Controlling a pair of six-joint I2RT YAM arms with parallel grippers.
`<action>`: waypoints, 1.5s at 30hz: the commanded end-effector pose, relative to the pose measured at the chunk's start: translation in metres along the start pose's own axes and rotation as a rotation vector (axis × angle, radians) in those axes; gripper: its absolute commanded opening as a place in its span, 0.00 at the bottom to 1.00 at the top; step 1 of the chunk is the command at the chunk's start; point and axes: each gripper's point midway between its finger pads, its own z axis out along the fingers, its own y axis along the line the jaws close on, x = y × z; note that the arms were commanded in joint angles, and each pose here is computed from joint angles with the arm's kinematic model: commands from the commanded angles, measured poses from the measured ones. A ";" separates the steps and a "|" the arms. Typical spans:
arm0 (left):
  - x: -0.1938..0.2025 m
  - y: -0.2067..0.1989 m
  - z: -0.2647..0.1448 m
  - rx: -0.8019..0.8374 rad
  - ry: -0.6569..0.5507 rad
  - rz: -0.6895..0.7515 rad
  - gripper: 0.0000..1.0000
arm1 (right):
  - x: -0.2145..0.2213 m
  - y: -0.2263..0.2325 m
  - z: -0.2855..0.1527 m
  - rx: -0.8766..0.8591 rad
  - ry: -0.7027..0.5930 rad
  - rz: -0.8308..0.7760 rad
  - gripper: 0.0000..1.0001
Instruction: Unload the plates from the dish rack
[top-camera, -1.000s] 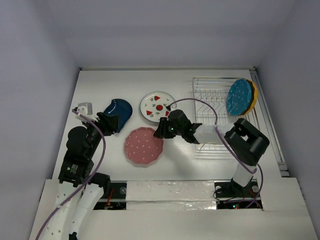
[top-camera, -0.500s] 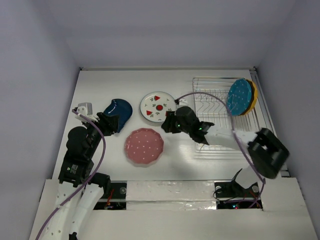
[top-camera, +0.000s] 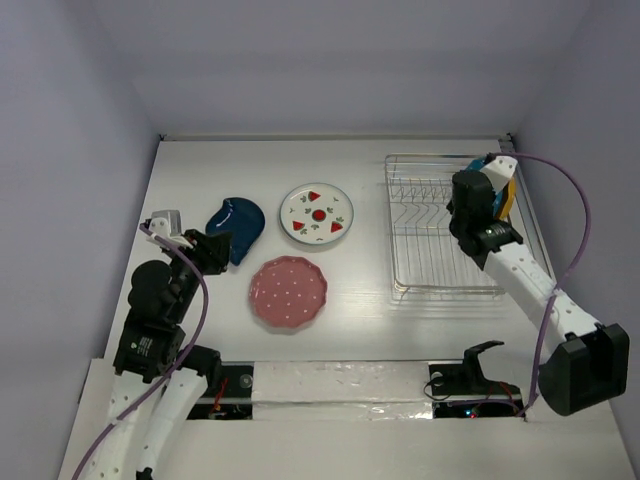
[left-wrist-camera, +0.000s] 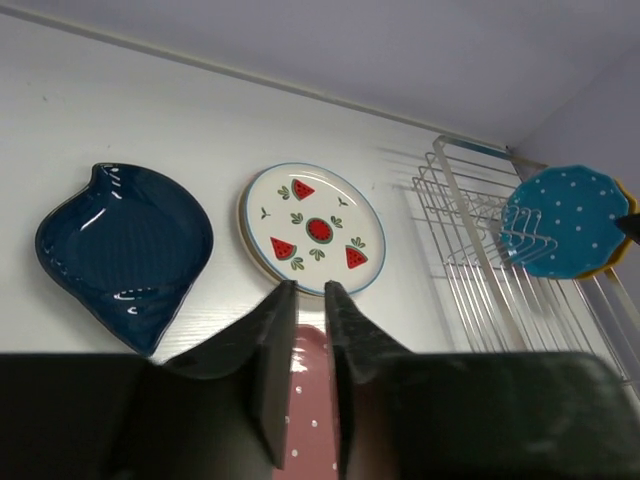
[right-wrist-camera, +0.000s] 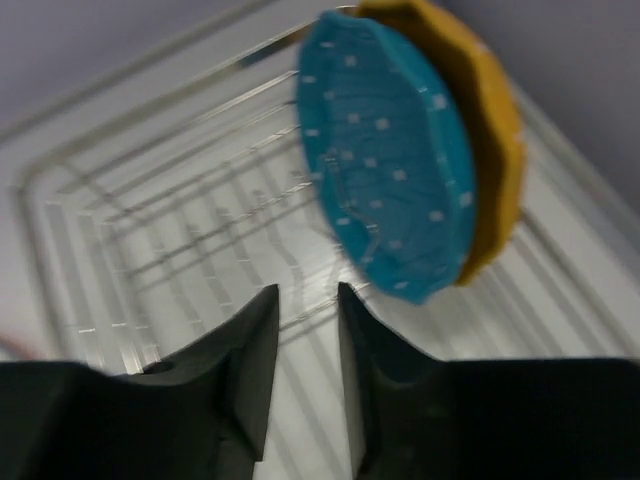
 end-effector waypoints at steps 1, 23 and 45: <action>-0.008 -0.009 -0.002 0.038 -0.035 0.004 0.19 | -0.019 -0.048 0.006 0.269 -0.033 -0.121 0.41; 0.001 -0.014 0.003 0.052 0.006 0.006 0.39 | -0.006 -0.082 0.088 0.337 0.084 -0.101 0.56; 0.000 -0.014 0.002 0.054 0.002 0.004 0.42 | -0.081 -0.068 0.033 0.255 -0.073 -0.103 0.00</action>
